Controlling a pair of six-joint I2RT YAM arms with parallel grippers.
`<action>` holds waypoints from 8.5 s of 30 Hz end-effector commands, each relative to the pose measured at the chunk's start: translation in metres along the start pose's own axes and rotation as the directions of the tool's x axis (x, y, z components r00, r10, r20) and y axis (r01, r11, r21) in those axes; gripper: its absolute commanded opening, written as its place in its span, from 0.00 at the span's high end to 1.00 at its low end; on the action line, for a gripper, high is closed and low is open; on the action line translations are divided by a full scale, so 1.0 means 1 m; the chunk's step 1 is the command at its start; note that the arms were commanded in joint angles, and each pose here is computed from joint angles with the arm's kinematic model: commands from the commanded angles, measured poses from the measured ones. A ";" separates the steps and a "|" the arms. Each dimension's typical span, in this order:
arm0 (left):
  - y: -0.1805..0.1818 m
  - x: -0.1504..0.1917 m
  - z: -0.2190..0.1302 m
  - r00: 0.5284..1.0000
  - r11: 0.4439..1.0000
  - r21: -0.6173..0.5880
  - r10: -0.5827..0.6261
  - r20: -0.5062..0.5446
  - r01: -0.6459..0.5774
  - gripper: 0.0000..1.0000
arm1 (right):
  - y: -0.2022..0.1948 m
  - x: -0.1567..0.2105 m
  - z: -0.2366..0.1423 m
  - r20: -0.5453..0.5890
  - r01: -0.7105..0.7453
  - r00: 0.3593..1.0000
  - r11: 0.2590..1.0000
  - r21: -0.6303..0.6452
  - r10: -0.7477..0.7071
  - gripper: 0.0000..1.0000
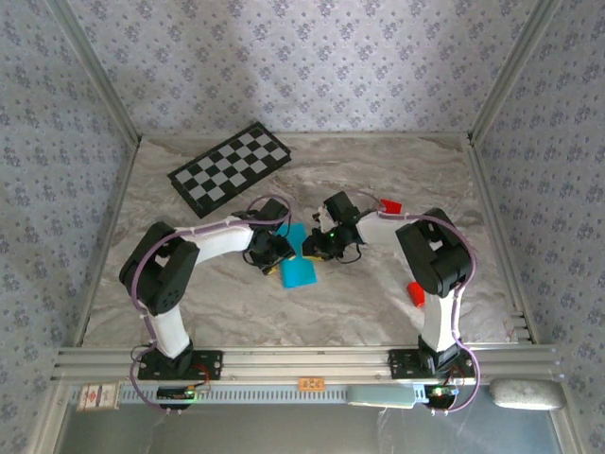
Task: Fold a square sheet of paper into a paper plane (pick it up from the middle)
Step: Hold the square sheet of paper at the center of the table, then first fold the square sheet of paper in half at the center of the table.
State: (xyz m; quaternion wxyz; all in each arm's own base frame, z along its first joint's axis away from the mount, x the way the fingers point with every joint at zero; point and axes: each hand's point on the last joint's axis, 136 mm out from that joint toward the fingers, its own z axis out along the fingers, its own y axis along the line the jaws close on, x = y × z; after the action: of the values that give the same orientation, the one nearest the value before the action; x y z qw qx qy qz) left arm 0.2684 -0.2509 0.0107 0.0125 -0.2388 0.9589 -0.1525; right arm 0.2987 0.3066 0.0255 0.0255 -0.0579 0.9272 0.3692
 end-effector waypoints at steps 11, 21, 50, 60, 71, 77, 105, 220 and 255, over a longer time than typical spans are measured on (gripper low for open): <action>0.048 0.012 0.042 0.999 0.986 -0.167 0.016 -0.048 -0.024 0.46 | -0.050 0.027 0.015 -0.095 -0.036 0.994 0.981 0.189 0.054 0.80; 0.008 -0.032 -0.043 0.985 0.998 0.002 0.058 0.163 -0.059 0.43 | -0.087 0.045 0.011 -0.135 -0.048 0.985 0.925 0.378 0.107 0.82; -0.029 0.017 -0.006 0.957 0.923 0.268 0.290 -0.013 -0.276 0.83 | -0.106 0.052 0.013 -0.140 -0.043 0.980 0.834 0.550 0.143 0.87; 0.021 0.009 0.013 0.975 0.956 0.199 0.224 -0.012 -0.217 0.85 | -0.125 0.060 0.004 -0.167 0.007 0.977 0.764 0.645 0.132 0.87; -0.001 -0.002 -0.044 0.965 0.899 0.351 0.248 0.084 -0.261 0.84 | -0.123 0.051 -0.001 -0.165 0.039 0.981 0.745 0.666 0.097 0.87; -0.049 -0.007 -0.052 0.950 0.826 0.471 0.294 0.110 -0.310 0.83 | -0.123 0.052 0.002 -0.168 0.033 0.980 0.751 0.659 0.104 0.87; -0.035 -0.037 -0.057 0.949 0.816 0.487 0.285 0.134 -0.313 0.84 | -0.128 0.051 -0.009 -0.222 0.124 0.974 0.710 0.693 0.046 0.87; -0.034 0.051 -0.019 0.958 0.889 0.397 0.277 -0.072 -0.227 0.90 | -0.153 0.074 -0.008 -0.196 0.044 0.971 0.697 0.716 0.140 0.86; -0.032 -0.005 -0.092 0.984 0.837 0.518 0.133 0.120 -0.177 0.77 | -0.018 -0.004 -0.034 0.055 -0.072 0.997 0.958 0.276 0.058 0.85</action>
State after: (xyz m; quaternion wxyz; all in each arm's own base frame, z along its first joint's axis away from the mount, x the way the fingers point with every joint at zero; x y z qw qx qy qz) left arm 0.2569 -0.2326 0.0866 0.1076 -0.1663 0.9111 -0.3616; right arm 0.3088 0.2765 0.0230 0.0544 -0.0495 0.9733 0.2176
